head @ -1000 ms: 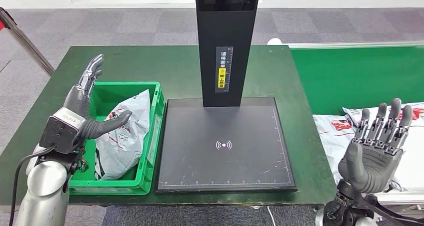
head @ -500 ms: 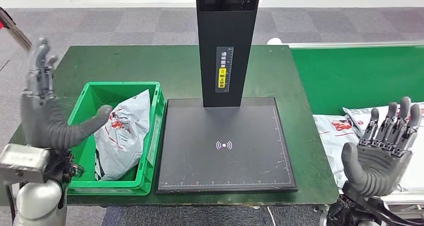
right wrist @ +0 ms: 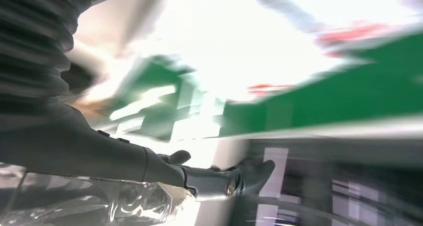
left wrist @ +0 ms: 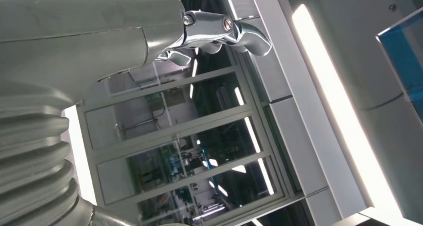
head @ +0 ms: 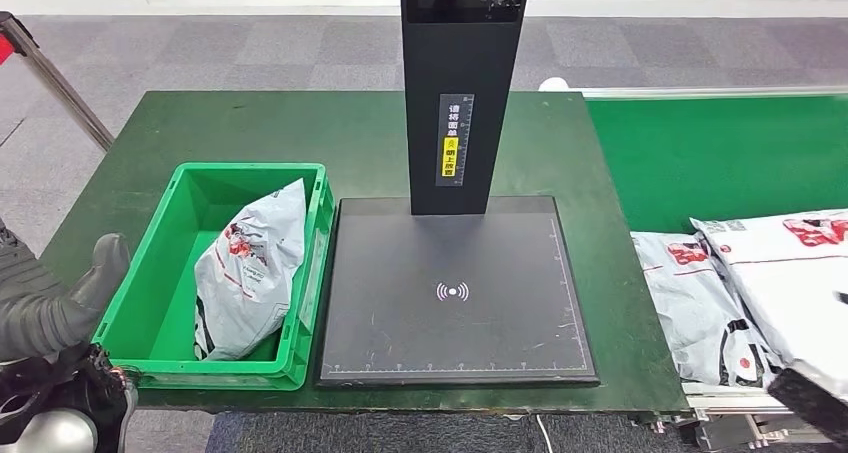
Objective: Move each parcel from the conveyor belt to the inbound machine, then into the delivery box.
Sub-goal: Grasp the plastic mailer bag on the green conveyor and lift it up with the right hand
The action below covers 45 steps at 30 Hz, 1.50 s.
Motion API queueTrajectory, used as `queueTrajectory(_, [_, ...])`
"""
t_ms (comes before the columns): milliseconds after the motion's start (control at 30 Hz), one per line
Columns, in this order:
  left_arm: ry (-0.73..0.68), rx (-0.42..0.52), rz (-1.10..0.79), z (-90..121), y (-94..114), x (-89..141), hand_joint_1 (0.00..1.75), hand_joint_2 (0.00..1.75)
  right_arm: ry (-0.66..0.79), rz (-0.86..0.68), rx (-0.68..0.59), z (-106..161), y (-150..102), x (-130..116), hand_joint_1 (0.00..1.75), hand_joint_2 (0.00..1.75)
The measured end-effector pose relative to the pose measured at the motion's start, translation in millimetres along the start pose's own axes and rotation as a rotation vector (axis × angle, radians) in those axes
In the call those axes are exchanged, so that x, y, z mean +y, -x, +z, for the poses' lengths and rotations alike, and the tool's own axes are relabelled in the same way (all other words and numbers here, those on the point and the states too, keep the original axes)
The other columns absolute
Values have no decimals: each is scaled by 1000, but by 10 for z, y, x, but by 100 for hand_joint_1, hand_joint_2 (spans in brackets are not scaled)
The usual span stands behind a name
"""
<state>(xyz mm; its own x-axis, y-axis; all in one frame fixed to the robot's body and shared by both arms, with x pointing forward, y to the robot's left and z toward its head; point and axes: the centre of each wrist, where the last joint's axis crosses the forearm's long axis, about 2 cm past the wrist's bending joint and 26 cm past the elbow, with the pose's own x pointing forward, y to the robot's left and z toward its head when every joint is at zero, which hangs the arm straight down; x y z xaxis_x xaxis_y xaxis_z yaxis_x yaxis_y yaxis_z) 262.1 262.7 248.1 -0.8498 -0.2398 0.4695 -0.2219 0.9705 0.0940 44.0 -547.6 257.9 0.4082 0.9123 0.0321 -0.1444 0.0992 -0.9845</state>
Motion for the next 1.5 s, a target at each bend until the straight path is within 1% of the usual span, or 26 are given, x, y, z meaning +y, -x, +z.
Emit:
queueTrajectory(100, [-8,7,1,1,6,22,0,175,-67,74,176,1,344,-87,0,175])
queueTrajectory(200, [-14,12,3,-2,9,27,0,175,-110,86,288,-49,632,-133,0,175])
queueTrajectory(367, [-18,23,8,-4,18,32,0,175,-154,71,376,-149,940,-141,0,175])
queueTrajectory(500, [-21,32,25,-11,35,22,0,175,-174,69,467,-287,1224,-145,0,175])
queueTrajectory(567, [-26,32,34,-30,49,20,0,175,-184,63,488,-372,1340,-99,0,175])
queueTrajectory(633, [-33,30,42,-52,64,19,0,175,-192,57,475,-481,1382,13,0,175])
queueTrajectory(767, [-44,28,52,-80,81,18,0,175,-214,45,416,-724,1310,316,0,175])
queueTrajectory(867, [-48,29,55,-81,84,18,0,175,-223,14,366,-887,1215,490,0,175])
queueTrajectory(1033, [-52,24,56,-97,84,17,0,175,-217,-39,278,-1202,942,799,0,175])
queueTrajectory(1133, [-55,21,56,-108,84,16,0,175,-249,-46,235,-1325,795,942,0,175])
queueTrajectory(1267, [-56,19,56,-118,85,14,0,175,-274,-61,197,-1395,690,1044,0,175])
queueTrajectory(1367, [-57,16,53,-128,87,11,0,175,-267,-73,164,-1479,561,1090,0,175])
queueTrajectory(1500, [-56,13,50,-124,95,8,0,175,-252,-97,116,-1624,395,1055,0,175])
